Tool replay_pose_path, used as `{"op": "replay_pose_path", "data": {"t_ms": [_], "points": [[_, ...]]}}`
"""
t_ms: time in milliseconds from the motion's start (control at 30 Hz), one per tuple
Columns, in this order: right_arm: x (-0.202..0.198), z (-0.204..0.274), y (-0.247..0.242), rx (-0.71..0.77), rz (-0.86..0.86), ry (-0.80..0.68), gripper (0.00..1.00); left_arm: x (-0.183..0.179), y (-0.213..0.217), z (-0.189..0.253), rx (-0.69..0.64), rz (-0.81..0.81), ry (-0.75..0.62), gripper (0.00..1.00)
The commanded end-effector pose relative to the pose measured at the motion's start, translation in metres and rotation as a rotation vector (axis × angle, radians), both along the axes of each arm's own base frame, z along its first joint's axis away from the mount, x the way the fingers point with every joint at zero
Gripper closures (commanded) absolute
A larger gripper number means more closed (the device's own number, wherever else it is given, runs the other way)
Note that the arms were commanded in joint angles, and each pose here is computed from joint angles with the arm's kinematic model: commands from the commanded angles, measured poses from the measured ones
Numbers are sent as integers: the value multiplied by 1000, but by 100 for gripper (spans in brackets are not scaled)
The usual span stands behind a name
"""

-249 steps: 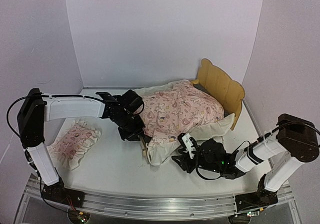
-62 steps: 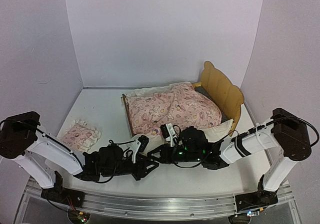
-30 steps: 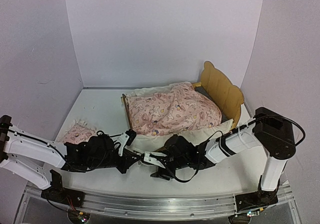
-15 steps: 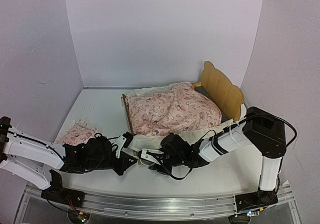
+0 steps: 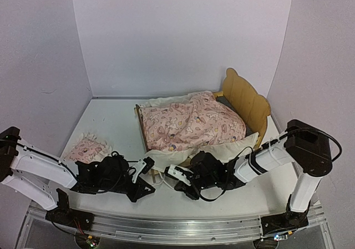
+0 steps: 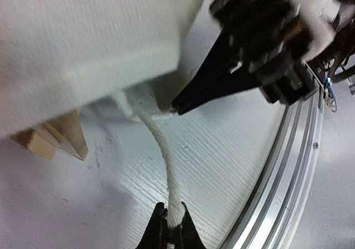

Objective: Set up the pet bed

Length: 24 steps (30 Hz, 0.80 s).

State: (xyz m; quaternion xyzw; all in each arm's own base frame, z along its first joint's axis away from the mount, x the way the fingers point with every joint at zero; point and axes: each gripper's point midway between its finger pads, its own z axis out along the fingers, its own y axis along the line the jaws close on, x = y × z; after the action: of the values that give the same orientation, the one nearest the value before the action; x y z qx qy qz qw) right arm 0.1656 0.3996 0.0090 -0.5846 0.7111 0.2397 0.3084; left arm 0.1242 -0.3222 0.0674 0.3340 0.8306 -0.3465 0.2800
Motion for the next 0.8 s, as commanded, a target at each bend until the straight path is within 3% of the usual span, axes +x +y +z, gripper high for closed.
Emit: {"op": "replay_pose_path", "data": {"t_ms": [0, 133, 200, 333, 433, 533, 767], "points": [[0, 43, 4, 149, -124, 112, 100, -15, -17, -1, -20, -127, 27, 100], [1, 55, 3, 222, -214, 191, 100, -19, -27, 0, -30, -175, 33, 95], [2, 57, 4, 238, -226, 199, 100, -19, -30, 3, -41, -178, 38, 83], [1, 56, 5, 248, -224, 207, 100, -17, -25, 15, -81, -133, 58, 49], [1, 56, 7, 253, -212, 207, 100, -15, -19, 25, -125, -77, 98, 39], [1, 59, 8, 265, -206, 200, 100, 1, -18, 39, -165, 44, 130, 42], [0, 63, 7, 272, -187, 181, 100, 37, -37, 58, -227, 309, 287, 68]]}}
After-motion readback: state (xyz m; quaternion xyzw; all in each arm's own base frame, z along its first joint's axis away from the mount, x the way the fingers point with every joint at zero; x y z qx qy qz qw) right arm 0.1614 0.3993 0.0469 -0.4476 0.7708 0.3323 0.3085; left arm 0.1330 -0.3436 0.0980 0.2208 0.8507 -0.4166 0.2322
